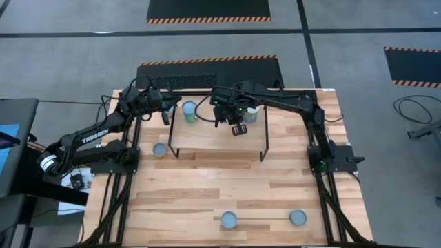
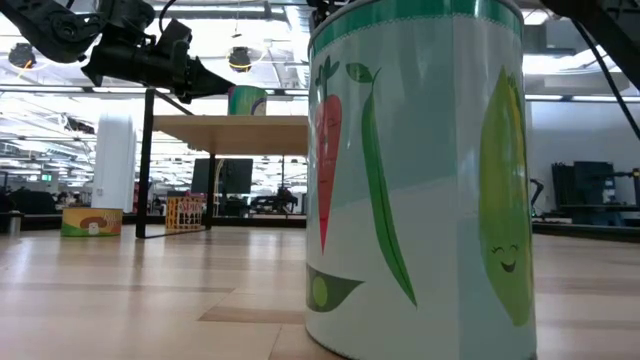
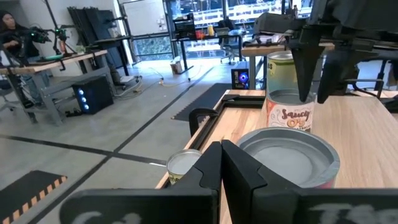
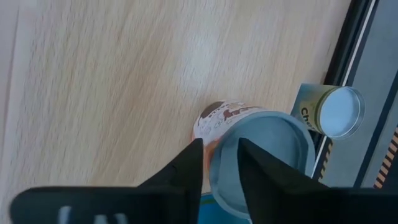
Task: Pick and place cans onto a shelf
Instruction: Put the yellow can on the shelf
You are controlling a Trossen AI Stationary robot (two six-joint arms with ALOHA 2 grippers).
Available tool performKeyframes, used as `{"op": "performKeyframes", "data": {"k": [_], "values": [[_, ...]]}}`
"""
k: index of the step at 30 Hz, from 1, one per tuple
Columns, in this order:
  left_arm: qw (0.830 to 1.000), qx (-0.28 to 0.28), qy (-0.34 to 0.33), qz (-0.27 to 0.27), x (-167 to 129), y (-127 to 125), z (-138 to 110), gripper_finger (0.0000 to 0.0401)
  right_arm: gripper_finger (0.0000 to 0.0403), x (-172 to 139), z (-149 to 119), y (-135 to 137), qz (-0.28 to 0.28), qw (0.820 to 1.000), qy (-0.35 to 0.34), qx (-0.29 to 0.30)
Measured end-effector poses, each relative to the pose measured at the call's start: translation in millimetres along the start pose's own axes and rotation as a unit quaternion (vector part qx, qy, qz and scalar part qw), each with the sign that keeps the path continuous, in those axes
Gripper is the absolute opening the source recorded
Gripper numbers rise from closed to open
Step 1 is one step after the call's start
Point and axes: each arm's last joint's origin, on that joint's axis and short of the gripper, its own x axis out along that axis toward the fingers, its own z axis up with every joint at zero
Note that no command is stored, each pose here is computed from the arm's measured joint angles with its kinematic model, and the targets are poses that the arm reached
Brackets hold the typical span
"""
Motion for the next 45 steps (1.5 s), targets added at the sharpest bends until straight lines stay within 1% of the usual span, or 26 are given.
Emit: {"op": "performKeyframes", "data": {"k": [3,5,7,9,10,13,15,16,18,21,24,27,29,30,33,34,36,37,40,42,45], "values": [[1.000,0.000,0.000,0.000,0.0,0.0,0.0,0.0000,0.0144,-4.3,1.7,2.5,-0.002,1.000,-0.003,-0.008],[1.000,0.000,0.000,0.000,0.0,0.0,0.0,0.0000,0.0150,-16.5,4.6,5.8,-0.009,1.000,-0.015,-0.012],[1.000,0.000,0.000,0.000,0.0,0.0,0.0,0.0000,0.0147,-34.2,7.8,10.5,-0.025,0.999,-0.032,-0.017],[1.000,0.000,0.000,-0.001,0.0,-0.1,0.0,0.0000,0.0131,-50.1,7.1,20.2,-0.053,0.997,-0.047,-0.027],[1.000,0.000,0.000,-0.003,0.0,-0.2,-0.1,0.0000,0.0119,-58.5,3.9,24.7,-0.058,0.997,-0.053,-0.029],[1.000,0.002,-0.001,-0.018,-0.1,-1.1,-0.2,0.0000,0.0064,-83.5,-6.1,37.9,-0.050,0.994,-0.094,-0.010],[1.000,0.007,-0.002,-0.028,-0.6,-2.1,0.0,0.0000,0.0021,-90.7,-14.2,44.5,-0.034,0.992,-0.122,-0.004],[0.999,0.012,-0.004,-0.030,-0.6,-2.8,0.6,0.0000,0.0013,-93.3,-17.9,48.5,-0.033,0.989,-0.143,-0.002],[0.999,0.017,-0.001,-0.036,-1.6,-5.8,1.0,0.0000,0.0014,-93.3,-28.5,56.7,-0.040,0.984,-0.175,0.004],[0.998,0.032,-0.006,-0.046,-5.4,-12.1,5.4,0.0000,0.0011,-85.8,-49.0,73.2,-0.056,0.970,-0.238,0.004],[0.997,0.046,-0.021,-0.060,-13.0,-21.0,13.0,0.0000,0.0005,-68.7,-74.8,89.9,-0.073,0.952,-0.297,0.012],[0.995,0.056,-0.038,-0.073,-26.2,-31.5,22.2,0.0000,0.0010,-53.9,-103.6,106.7,-0.094,0.927,-0.364,0.020],[0.995,0.054,-0.034,-0.082,-38.3,-38.7,28.1,0.0000,0.0011,-47.9,-121.8,117.5,-0.107,0.906,-0.410,0.022],[0.995,0.052,-0.030,-0.082,-45.1,-42.3,32.4,0.0000,0.0011,-44.1,-131.5,122.5,-0.110,0.898,-0.425,0.023],[0.997,0.039,0.005,-0.070,-67.2,-53.3,42.8,0.0000,0.0008,-38.4,-156.2,134.1,-0.129,0.875,-0.466,0.030],[0.998,0.027,0.009,-0.062,-73.0,-56.4,46.2,0.0000,0.0008,-37.2,-164.5,137.2,-0.136,0.870,-0.473,0.033],[0.998,-0.014,-0.009,-0.053,-86.3,-62.4,57.9,0.0000,0.0008,-37.7,-177.5,141.1,-0.142,0.857,-0.493,0.037],[0.998,-0.029,-0.005,-0.049,-93.0,-64.8,61.9,0.0000,0.0008,-38.6,-183.3,142.6,-0.145,0.852,-0.502,0.038],[0.997,-0.070,0.017,-0.040,-106.6,-69.7,70.4,0.0000,0.0010,-40.3,-196.3,146.0,-0.148,0.841,-0.519,0.044],[0.994,-0.081,0.066,-0.033,-112.6,-72.2,67.6,0.0000,0.0010,-39.9,-202.1,147.6,-0.151,0.836,-0.525,0.046],[0.985,-0.087,0.142,-0.051,-121.5,-75.1,69.2,0.0000,0.0010,-38.6,-206.3,149.1,-0.151,0.835,-0.528,0.046]]}}
